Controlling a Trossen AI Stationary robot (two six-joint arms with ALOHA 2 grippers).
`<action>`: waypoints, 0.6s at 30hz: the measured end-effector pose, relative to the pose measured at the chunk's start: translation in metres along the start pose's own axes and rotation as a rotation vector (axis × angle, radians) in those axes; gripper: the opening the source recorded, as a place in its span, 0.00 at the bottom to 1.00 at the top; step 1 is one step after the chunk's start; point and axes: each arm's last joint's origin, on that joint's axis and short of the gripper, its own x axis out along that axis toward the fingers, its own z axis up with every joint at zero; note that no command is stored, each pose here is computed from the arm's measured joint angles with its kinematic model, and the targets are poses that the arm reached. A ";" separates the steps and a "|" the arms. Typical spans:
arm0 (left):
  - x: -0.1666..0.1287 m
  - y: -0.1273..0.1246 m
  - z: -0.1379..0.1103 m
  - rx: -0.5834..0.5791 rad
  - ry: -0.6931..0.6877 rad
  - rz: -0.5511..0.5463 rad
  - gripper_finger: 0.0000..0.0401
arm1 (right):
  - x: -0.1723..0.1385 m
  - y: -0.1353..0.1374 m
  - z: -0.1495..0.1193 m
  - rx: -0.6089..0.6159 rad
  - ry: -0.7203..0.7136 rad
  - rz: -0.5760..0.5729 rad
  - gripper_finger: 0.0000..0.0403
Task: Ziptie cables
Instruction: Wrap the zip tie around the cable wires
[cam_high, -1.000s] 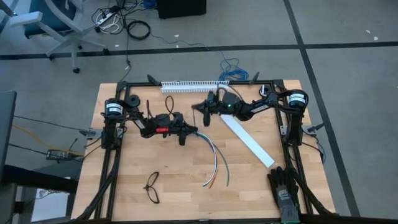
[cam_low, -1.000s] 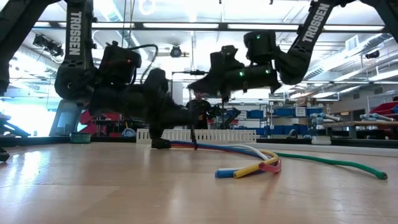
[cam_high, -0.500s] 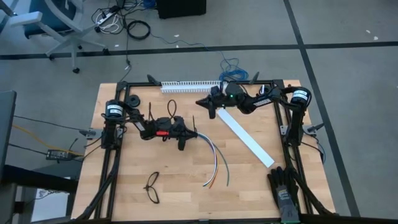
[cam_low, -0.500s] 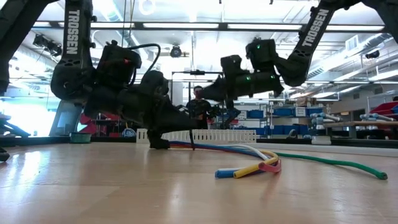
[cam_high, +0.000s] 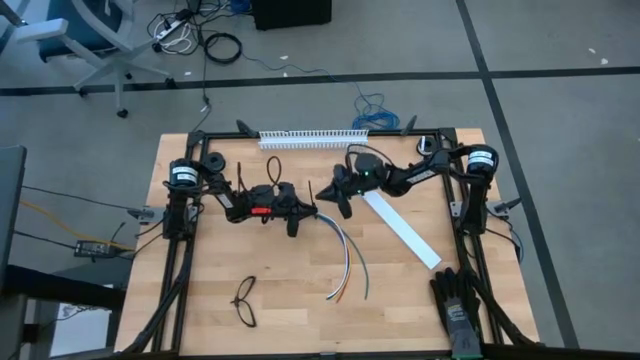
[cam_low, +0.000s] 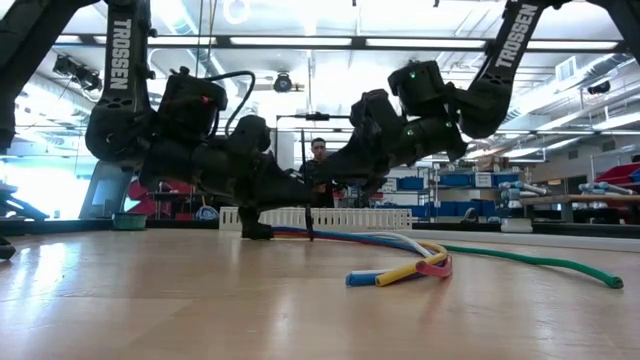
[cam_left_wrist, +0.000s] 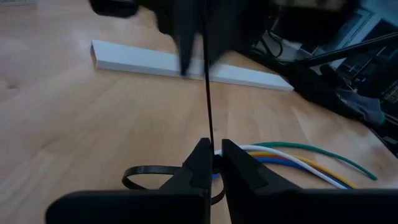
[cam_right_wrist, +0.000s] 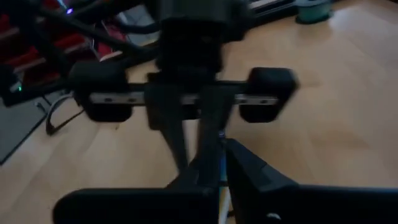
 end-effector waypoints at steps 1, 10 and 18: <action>0.000 0.000 0.000 0.000 -0.001 -0.001 0.06 | 0.001 0.003 -0.001 -0.014 0.000 -0.007 0.08; 0.000 -0.001 0.002 -0.018 -0.015 -0.006 0.06 | 0.008 0.015 -0.004 -0.023 0.003 -0.025 0.26; 0.000 -0.001 0.003 -0.015 -0.026 -0.007 0.06 | 0.011 0.021 -0.006 -0.028 0.002 -0.082 0.28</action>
